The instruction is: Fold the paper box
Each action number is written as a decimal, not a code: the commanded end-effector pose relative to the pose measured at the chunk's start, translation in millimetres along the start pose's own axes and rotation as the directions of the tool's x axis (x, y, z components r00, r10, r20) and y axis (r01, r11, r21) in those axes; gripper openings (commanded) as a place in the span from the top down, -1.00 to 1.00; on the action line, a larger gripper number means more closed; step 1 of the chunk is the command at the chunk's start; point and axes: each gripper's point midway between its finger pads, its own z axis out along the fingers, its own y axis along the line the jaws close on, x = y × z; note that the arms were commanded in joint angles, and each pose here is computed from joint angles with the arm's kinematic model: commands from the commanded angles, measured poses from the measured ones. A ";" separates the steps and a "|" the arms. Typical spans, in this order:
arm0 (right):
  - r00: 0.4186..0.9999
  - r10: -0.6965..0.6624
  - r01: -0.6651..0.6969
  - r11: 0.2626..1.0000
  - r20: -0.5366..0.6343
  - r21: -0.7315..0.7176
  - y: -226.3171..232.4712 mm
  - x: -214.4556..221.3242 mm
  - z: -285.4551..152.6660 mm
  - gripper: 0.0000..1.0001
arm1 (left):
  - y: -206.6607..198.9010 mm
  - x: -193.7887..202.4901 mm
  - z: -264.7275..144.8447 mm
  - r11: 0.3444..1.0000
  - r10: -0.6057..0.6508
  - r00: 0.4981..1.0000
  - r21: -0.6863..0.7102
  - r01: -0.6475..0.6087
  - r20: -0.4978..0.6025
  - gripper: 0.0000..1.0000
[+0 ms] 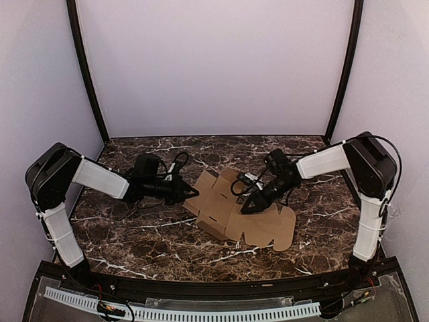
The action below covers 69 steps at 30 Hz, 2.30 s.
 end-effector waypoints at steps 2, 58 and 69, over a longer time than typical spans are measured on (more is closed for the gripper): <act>0.995 0.078 -0.074 0.995 -0.055 0.063 -13.4 23.8 -4.3 0.32 | -0.9 -8.0 -2.6 1.000 0.026 1.000 0.005 -0.026 0.013 0.98; 0.681 -0.645 0.719 0.498 -0.347 0.484 68.4 2.5 -14.2 0.12 | -2.7 -14.5 -7.1 0.823 -0.504 0.864 0.310 0.476 0.012 0.98; 0.666 -0.676 0.715 0.456 -0.316 0.531 70.1 -9.5 -28.0 0.62 | 5.4 -6.2 -5.0 0.829 -0.500 0.866 0.284 0.481 -0.009 0.98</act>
